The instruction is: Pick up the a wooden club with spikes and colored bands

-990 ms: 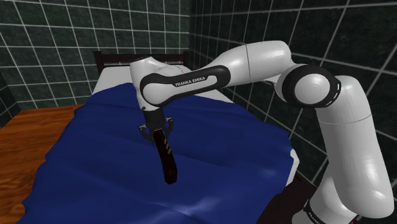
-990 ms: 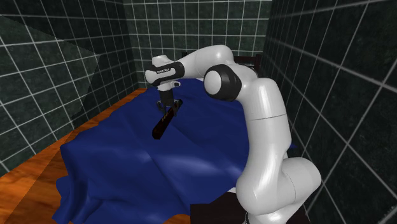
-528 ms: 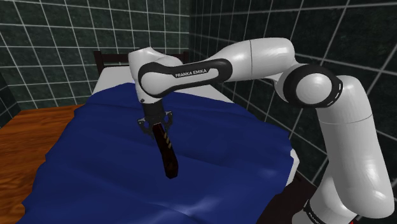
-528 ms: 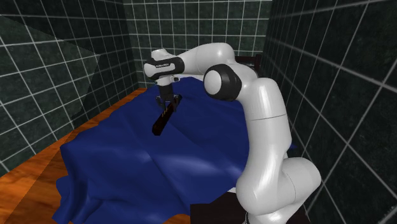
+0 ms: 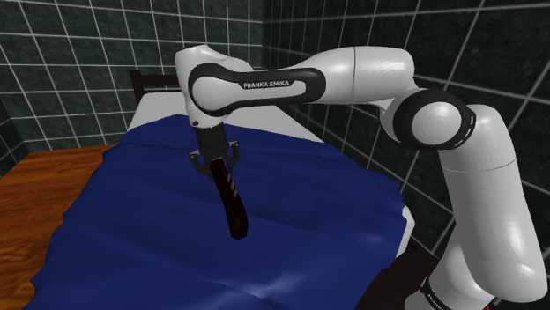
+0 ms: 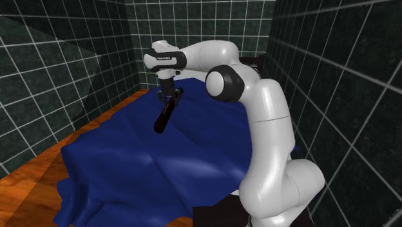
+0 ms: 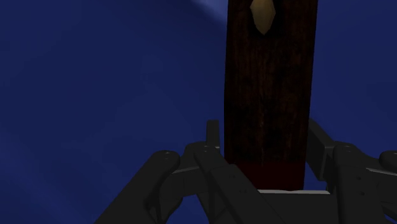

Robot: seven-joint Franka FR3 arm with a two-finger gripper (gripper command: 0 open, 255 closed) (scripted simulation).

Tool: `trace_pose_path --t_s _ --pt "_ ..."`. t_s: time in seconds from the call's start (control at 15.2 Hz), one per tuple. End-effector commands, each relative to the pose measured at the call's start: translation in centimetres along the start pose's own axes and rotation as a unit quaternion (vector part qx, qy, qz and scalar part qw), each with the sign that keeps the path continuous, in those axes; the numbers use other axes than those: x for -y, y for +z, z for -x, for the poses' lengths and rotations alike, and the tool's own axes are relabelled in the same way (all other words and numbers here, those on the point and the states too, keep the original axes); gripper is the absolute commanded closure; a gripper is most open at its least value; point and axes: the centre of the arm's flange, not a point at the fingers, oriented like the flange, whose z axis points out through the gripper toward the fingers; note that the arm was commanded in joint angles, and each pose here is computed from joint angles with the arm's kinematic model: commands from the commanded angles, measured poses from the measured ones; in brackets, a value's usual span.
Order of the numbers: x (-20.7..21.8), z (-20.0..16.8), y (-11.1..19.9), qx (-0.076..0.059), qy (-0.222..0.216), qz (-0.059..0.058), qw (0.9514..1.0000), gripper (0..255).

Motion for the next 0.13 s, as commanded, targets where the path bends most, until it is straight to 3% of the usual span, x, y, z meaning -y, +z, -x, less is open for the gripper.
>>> trace_pose_path --t_s 0.0,0.07 --pt "-0.09 0.03 -0.67 0.000 0.000 0.000 1.0000 255" --pt "-0.09 0.03 -0.67 0.000 0.000 0.000 1.0000 255"
